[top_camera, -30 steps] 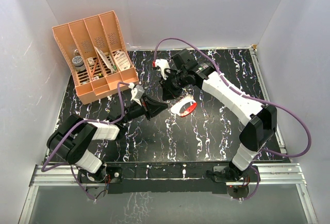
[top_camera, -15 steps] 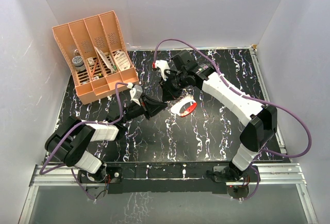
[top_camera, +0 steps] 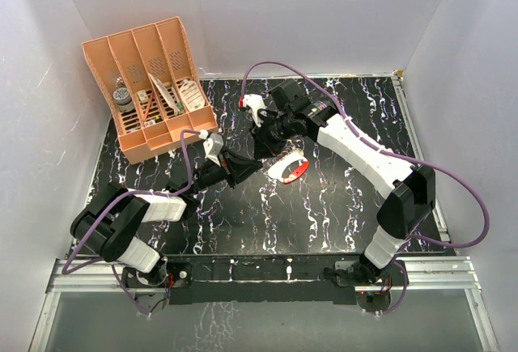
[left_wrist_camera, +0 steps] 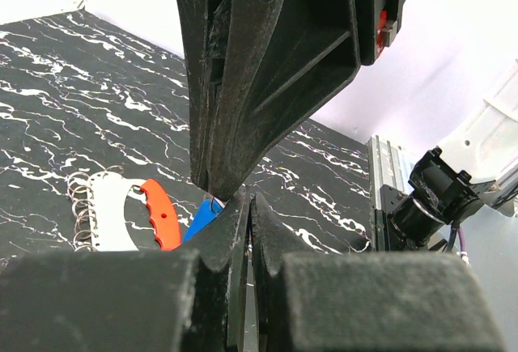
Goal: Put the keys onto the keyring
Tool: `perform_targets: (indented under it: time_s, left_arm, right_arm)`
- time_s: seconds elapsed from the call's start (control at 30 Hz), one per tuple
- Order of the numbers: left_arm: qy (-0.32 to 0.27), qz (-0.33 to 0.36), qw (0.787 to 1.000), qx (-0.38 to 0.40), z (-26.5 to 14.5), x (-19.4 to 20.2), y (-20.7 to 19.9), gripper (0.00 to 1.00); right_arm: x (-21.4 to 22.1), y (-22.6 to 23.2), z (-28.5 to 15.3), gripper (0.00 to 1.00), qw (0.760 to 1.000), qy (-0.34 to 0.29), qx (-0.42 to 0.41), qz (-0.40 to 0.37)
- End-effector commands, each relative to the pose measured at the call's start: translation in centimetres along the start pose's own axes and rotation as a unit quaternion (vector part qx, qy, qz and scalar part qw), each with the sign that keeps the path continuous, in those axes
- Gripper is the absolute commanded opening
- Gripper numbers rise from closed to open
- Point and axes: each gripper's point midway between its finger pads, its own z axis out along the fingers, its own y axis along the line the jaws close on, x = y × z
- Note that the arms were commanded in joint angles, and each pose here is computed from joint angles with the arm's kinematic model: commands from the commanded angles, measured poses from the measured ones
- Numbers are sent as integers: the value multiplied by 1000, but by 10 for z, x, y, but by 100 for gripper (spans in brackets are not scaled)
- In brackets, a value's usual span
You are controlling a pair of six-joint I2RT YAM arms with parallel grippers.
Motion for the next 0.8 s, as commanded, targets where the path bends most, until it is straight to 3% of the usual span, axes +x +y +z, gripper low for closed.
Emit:
perform_targets:
  time_s: [0.0, 0.33, 0.47, 0.53, 0.6, 0.77]
  left_arm:
    - [-31, 34, 999, 7, -2, -18, -6, 0]
    - [-32, 25, 999, 8, -1, -18, -5, 0]
    - [-31, 23, 999, 6, 0, -19, -4, 33]
    - [-35, 24, 999, 3, -1, -21, -4, 43]
    - [-36, 25, 999, 0, -2, -21, -4, 46]
    - [-35, 25, 999, -10, -2, -22, -1, 44]
  right_arm:
    - [-23, 12, -14, 0, 999, -45, -5, -30]
    - [-27, 16, -16, 0, 998, -52, -12, -34]
    - [-27, 16, -16, 0, 998, -53, -11, -34]
    - [-27, 17, -17, 0, 998, -53, -12, -35]
    - [-26, 17, -16, 0, 998, -52, -12, -34]
    - [-26, 19, -16, 0, 998, -52, -14, -35]
